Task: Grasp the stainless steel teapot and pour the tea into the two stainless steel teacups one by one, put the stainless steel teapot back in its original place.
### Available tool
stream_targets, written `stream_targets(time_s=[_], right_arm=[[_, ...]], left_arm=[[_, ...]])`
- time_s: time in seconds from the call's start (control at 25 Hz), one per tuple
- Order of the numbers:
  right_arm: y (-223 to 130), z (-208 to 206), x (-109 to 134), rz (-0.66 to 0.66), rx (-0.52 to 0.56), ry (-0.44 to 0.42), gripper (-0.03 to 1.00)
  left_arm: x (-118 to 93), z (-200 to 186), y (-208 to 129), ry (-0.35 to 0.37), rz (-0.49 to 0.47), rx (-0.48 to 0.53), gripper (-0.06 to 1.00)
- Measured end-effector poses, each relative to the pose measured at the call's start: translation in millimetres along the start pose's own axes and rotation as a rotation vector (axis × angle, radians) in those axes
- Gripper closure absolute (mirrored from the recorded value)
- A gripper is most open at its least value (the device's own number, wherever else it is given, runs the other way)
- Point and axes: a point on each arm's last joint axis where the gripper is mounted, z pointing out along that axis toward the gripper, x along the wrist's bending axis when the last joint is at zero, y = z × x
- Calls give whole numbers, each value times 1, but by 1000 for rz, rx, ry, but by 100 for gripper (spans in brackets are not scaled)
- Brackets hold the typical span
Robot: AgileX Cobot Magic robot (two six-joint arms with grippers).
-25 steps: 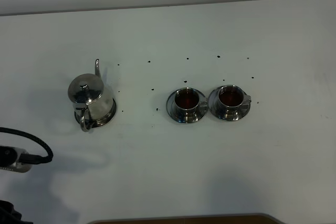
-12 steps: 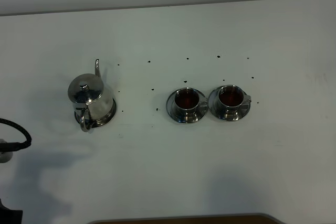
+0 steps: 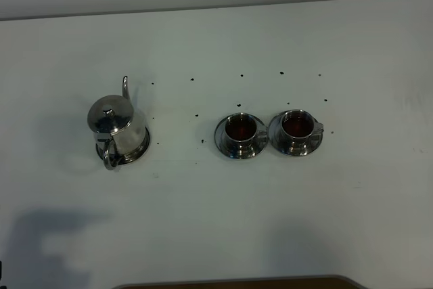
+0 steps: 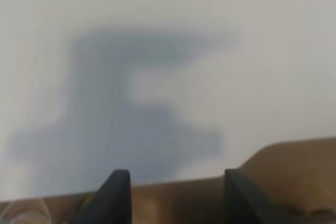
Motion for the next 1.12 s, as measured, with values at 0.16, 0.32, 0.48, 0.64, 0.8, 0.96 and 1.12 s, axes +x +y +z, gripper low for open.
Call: stream_targets(time_s=[0.16, 0.32, 0.48, 0.64, 0.8, 0.96, 1.12], right_arm=[[0, 0, 0, 0, 0, 0, 57], [0, 0, 0, 0, 0, 1, 57], [0, 0, 0, 0, 0, 1, 57], [0, 0, 0, 0, 0, 1, 57], [0, 0, 0, 0, 0, 1, 57], [0, 0, 0, 0, 0, 1, 57], [0, 0, 0, 0, 0, 1, 57]], left_arm=[[1, -11, -12, 1, 4, -118, 49], [1, -19, -22, -2, 4, -213, 49], [2, -25, -29, -5, 4, -280, 49], [2, -27, -33, -3, 1, -315, 49], [2, -29, -36, 41, -41, -342, 49], [0, -31, -40, 62, -43, -370, 49], [0, -31, -40, 60, -43, -370, 49]])
